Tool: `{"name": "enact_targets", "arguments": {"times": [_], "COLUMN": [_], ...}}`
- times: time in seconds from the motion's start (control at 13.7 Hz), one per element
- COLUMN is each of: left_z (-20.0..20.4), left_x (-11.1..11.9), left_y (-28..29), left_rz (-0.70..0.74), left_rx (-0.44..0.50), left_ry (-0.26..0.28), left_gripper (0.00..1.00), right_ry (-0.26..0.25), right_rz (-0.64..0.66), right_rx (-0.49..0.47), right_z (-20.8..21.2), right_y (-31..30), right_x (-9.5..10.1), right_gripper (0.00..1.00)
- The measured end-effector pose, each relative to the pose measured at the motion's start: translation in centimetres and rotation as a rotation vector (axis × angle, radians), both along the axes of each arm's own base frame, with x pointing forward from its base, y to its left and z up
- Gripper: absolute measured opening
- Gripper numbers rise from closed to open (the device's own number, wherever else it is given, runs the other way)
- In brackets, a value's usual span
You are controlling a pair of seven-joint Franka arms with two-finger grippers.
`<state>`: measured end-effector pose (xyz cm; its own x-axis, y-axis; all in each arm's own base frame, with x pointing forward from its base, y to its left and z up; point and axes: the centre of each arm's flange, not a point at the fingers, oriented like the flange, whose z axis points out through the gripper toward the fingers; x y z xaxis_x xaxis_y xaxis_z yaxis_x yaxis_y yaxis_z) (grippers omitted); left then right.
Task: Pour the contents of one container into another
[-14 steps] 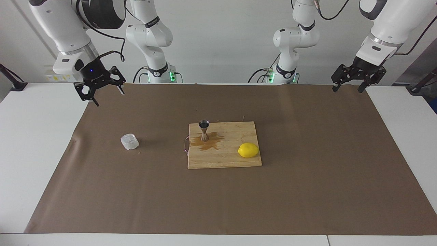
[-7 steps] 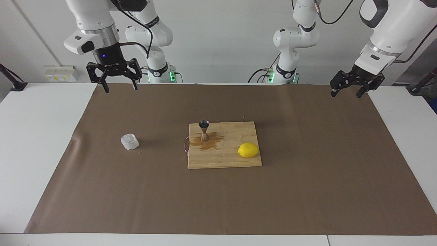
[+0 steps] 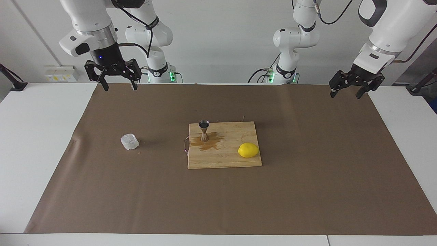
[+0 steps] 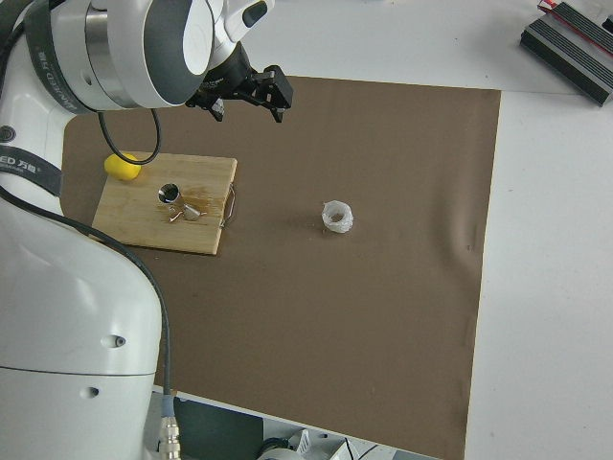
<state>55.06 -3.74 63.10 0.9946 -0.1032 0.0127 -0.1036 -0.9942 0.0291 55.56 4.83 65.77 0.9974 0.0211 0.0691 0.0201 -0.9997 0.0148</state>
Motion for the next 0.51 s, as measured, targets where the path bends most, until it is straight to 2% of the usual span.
{"name": "enact_targets", "arguments": {"times": [0.51], "left_z": [-0.04], "left_x": [-0.03], "left_y": [-0.08], "left_rz": [-0.001], "left_rx": [0.0], "left_ry": [0.002], "left_gripper": [1.0], "right_ry": [-0.003], "right_rz": [-0.018], "right_rx": [0.0], "right_z": [0.25], "right_y": [-0.47], "right_x": [-0.07], "right_gripper": [1.0]}}
